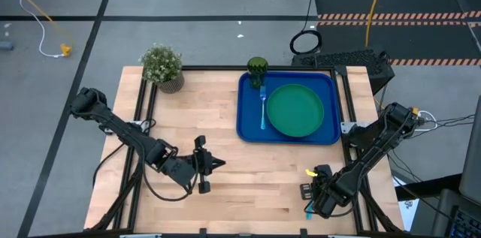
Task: Pick and place plate/cup/fork/spoon on tray
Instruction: Put the blue spoon on the blue serving tray to the left of the blue fork
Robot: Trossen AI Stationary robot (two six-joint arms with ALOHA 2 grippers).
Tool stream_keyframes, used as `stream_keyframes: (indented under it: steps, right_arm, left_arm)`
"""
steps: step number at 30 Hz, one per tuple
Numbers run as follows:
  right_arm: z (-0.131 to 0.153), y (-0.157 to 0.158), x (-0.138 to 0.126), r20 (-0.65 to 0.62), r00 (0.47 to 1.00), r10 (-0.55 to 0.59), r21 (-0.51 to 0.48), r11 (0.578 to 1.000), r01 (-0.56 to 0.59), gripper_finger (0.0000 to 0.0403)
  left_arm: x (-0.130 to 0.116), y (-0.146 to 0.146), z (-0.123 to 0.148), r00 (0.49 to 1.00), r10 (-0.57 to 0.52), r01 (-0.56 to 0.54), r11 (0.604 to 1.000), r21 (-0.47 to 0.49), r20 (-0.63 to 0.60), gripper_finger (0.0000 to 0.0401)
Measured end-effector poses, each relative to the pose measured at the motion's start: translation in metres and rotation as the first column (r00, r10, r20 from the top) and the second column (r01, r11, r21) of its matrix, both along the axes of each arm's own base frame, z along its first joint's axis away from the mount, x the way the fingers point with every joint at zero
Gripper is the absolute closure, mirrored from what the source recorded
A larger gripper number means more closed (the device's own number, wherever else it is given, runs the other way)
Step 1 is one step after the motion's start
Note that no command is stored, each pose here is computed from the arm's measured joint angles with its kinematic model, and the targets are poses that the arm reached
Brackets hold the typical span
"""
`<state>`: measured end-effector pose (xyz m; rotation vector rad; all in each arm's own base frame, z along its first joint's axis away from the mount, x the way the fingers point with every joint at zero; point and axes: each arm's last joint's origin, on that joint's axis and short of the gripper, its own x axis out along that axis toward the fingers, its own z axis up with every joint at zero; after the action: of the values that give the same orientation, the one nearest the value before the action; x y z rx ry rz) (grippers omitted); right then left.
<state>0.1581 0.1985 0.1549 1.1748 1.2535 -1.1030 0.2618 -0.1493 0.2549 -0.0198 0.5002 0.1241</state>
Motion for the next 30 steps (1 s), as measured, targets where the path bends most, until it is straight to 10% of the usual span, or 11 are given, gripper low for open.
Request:
stream_keyframes:
  steps: [30]
  right_arm:
    - [-0.001,-0.009,0.017,0.111,0.994,-0.02,-0.029,0.999,0.024,0.0305]
  left_arm:
    - [0.014,0.027,0.0,0.999,0.031,-0.028,0.992,0.127,-0.02,0.0382]
